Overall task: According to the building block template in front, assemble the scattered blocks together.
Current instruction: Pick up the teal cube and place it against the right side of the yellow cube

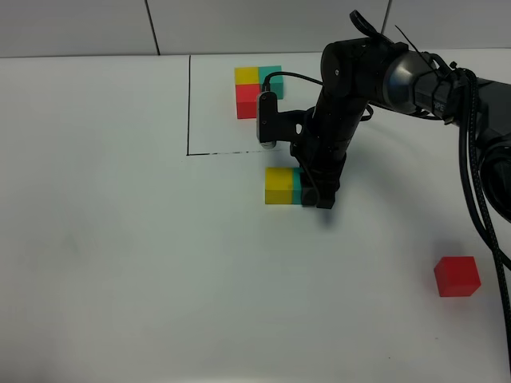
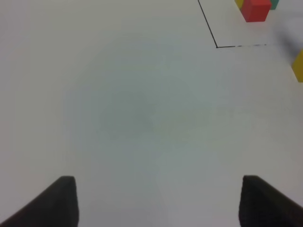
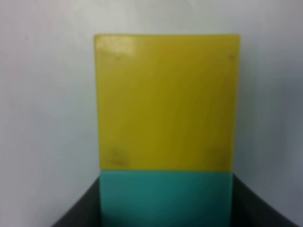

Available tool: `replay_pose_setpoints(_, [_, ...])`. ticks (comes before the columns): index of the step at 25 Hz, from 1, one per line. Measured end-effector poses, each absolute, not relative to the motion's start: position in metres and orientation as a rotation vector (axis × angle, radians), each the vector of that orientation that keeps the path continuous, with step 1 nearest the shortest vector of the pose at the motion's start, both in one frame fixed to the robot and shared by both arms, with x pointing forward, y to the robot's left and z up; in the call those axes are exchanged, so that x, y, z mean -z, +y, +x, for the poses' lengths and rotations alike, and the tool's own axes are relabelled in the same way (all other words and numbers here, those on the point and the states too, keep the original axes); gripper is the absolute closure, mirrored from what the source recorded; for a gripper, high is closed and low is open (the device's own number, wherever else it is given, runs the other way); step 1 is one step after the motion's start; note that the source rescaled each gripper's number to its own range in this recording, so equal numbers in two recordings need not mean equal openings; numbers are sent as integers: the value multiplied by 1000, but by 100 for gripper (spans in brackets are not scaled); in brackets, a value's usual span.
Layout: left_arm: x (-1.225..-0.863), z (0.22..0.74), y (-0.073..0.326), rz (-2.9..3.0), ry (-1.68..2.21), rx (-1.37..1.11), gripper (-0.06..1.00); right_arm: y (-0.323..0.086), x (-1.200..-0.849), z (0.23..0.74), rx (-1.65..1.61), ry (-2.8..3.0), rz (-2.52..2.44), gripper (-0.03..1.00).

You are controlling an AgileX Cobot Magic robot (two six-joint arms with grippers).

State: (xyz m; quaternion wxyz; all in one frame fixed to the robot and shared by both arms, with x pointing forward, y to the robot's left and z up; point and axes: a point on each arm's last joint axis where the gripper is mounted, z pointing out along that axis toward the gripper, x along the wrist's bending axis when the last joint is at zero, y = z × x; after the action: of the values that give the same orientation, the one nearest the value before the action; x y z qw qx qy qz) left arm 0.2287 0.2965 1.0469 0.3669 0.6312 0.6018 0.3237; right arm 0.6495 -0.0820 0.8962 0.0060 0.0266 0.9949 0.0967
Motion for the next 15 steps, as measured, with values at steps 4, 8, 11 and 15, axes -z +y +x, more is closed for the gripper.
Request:
replay_pose_setpoints(4, [-1047,229,296,1622,1546,-832,33,-82,-896,650,-303,3114,76,95])
replay_pose_setpoints(8, [-1047,229,296,1622,1546,-832,33,-82,-896,650,-297,3110,11,95])
replay_pose_setpoints(11, [-1047,229,296,1622,1546,-832,33,-83,-896,650,-289,3108,-15,95])
replay_pose_setpoints(15, [-1047,229,296,1622,1546,-832,33,-83,-896,650,-287,3109,-19,95])
